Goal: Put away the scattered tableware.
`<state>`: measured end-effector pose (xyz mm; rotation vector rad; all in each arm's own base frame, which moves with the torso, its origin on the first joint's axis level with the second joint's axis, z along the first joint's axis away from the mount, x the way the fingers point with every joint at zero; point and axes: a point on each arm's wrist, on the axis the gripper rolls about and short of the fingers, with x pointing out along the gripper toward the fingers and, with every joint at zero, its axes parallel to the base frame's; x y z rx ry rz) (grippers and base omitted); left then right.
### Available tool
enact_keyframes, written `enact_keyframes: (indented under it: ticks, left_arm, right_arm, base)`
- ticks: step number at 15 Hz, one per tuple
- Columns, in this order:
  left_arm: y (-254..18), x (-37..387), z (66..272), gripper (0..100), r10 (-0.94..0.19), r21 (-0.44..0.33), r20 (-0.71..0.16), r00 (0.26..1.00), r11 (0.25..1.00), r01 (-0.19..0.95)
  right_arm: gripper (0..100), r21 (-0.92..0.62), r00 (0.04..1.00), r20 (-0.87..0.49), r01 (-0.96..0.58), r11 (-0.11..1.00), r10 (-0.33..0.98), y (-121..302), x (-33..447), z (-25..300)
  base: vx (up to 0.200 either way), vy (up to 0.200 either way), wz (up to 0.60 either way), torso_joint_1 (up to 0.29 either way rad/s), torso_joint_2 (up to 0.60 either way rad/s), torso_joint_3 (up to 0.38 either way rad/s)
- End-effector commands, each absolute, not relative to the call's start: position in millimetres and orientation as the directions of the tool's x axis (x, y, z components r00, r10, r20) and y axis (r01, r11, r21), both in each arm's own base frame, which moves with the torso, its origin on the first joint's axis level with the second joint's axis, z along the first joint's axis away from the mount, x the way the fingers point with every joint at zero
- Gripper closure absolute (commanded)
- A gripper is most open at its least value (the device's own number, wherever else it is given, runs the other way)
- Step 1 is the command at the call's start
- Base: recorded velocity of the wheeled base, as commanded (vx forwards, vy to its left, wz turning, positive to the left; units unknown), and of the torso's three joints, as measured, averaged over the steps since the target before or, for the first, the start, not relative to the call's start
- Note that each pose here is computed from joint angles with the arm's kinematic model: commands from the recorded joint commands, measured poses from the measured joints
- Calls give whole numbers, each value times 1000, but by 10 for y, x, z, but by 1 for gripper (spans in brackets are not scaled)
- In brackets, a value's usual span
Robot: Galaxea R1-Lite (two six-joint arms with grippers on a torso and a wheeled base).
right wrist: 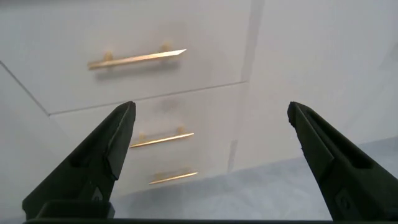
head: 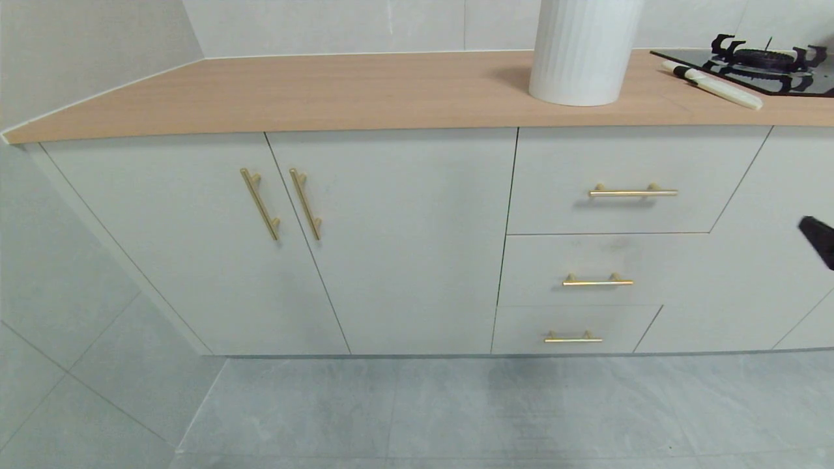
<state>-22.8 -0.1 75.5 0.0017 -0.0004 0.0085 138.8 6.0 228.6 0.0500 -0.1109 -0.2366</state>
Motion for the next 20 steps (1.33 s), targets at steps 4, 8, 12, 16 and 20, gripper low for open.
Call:
enact_keyframes:
  ticks: [4,8,12,16,20]
  left_arm:
    - [-1,-229,759,0,9,2,2,1000,1000,-9]
    - [-1,-228,755,0,11,2,0,1000,1000,-11]
    - [-1,-228,755,0,9,2,0,1000,1000,-9]
    - [-1,-228,755,0,9,2,0,1000,1000,-9]
    - [-1,-228,755,0,11,2,0,1000,1000,-11]
  right_arm:
    - [0,-74,938,212,294,953,-273,-74,-286,1900]
    - [0,-88,918,234,349,933,-321,-76,-593,1605]
    - [0,-79,921,128,378,922,-367,-81,-442,1232]
    - [0,-72,988,53,146,987,-142,-31,-232,810]
    - [0,-39,995,50,85,996,-83,-18,-229,809]
  base:
    - [0,0,0,0,0,0]
    - [0,0,0,0,0,0]
    - [0,0,0,0,0,0]
    - [0,0,0,0,0,0]
    - [0,0,0,0,0,0]
